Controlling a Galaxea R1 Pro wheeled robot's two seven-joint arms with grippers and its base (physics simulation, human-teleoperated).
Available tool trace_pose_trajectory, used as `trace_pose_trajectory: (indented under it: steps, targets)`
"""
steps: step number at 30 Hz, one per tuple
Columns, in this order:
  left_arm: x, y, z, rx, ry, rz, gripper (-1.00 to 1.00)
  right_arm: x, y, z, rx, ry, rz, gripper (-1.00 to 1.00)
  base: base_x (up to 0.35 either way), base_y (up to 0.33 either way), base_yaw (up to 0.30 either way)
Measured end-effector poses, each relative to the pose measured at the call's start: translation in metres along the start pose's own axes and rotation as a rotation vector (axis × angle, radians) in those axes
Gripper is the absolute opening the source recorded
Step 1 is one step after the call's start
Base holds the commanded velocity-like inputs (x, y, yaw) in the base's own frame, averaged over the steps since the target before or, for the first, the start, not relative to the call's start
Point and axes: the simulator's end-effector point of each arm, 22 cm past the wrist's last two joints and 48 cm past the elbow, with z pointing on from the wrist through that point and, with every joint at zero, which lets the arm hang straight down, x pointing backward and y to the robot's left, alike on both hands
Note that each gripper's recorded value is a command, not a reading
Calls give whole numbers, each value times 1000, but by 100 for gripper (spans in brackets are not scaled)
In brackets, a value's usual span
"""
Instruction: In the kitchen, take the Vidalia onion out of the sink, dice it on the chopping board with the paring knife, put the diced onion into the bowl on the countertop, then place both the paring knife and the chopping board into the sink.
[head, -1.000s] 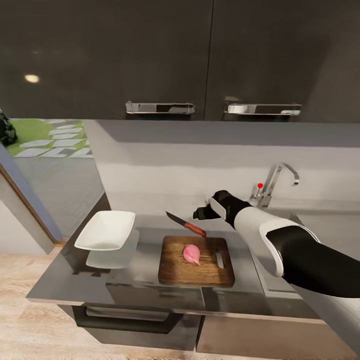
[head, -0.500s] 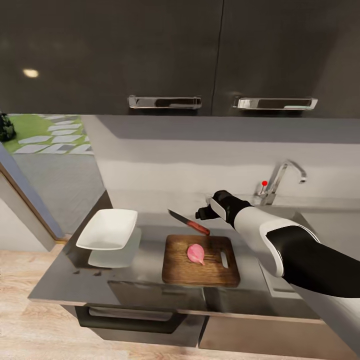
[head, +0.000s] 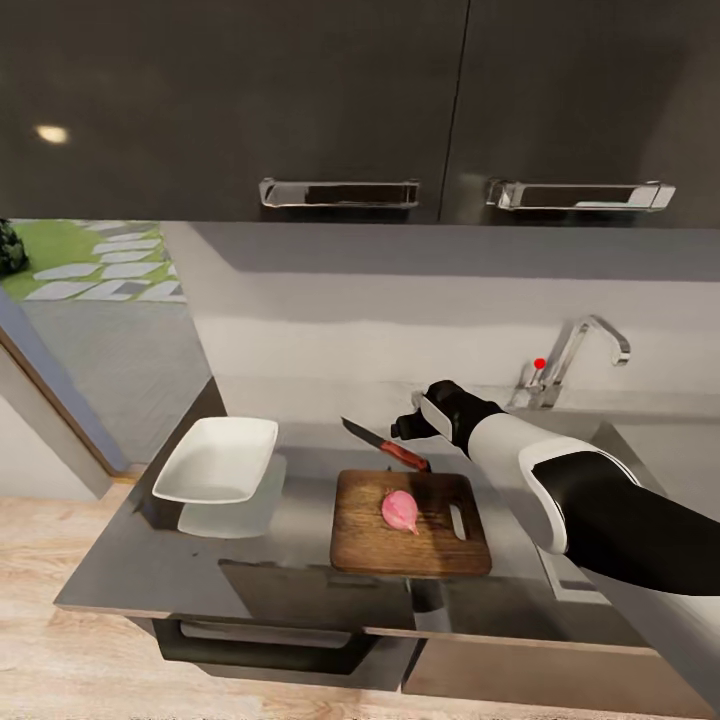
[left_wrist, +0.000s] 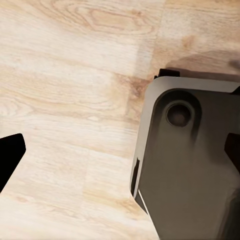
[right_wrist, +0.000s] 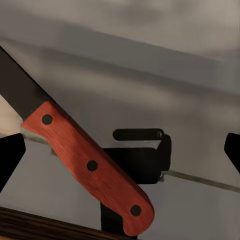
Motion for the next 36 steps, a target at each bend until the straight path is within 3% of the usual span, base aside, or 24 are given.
trace_pose_trajectory:
  steps: [36]
  targets:
    - [24,3,2,-7,58,12,100,30,1,36,-11,78,5,100,0,4,0]
